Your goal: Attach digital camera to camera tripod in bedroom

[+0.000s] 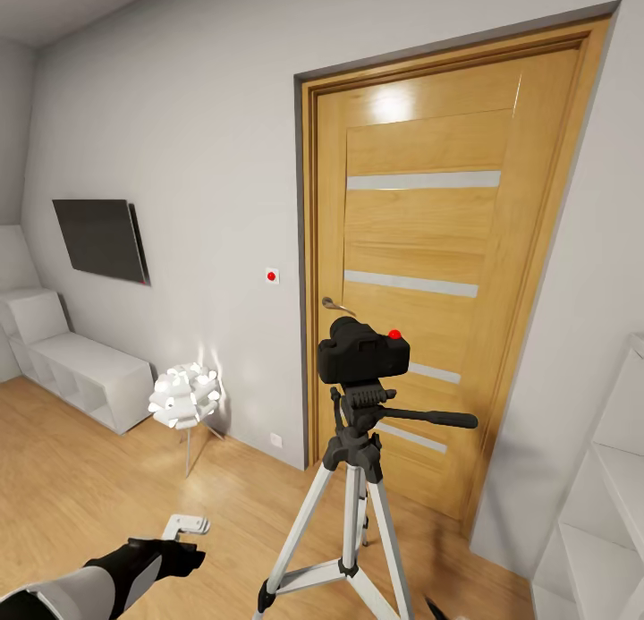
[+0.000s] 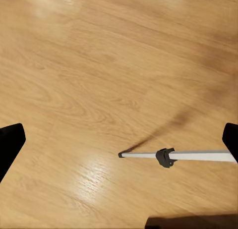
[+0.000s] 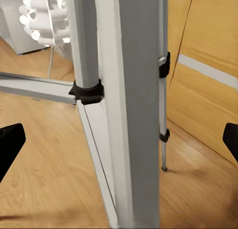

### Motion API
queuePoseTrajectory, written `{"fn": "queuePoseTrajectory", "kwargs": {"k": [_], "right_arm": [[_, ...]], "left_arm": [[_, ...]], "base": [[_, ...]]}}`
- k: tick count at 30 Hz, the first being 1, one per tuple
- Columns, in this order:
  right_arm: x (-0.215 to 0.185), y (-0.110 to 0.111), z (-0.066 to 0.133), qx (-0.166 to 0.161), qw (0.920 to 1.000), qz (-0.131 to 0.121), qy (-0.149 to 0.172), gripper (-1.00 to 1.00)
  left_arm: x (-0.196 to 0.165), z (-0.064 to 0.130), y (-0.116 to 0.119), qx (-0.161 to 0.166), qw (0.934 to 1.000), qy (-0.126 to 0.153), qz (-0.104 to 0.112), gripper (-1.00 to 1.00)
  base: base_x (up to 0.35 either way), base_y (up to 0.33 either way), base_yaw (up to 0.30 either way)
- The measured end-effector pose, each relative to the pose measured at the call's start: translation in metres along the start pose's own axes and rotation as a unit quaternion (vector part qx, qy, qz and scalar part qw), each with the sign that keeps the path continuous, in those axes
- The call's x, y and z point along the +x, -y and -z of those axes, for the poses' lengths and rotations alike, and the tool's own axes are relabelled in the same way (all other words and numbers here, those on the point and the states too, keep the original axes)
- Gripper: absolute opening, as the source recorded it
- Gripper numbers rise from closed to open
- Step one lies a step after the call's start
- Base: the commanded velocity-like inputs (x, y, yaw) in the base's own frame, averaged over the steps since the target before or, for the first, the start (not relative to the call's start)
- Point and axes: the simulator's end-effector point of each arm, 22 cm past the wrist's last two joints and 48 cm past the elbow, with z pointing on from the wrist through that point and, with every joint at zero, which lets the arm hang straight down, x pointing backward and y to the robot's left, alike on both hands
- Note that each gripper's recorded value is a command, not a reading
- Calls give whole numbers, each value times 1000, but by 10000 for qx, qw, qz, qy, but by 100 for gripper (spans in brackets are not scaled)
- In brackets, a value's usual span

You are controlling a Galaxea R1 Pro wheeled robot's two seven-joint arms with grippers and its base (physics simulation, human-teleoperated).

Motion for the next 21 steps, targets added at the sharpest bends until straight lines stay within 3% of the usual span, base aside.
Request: {"fn": "queuePoseTrajectory", "kwargs": {"k": [13,21], "right_arm": [[28,6,28,12,9997,5,-226,100],[58,6,52,16,9979,-89,-644,100]], "left_arm": [[4,0,0,3,10000,-28,2,100],[19,-1,-8,-57,9999,-125,12,100]], "base": [[0,0,0],[0,0,0]]}}
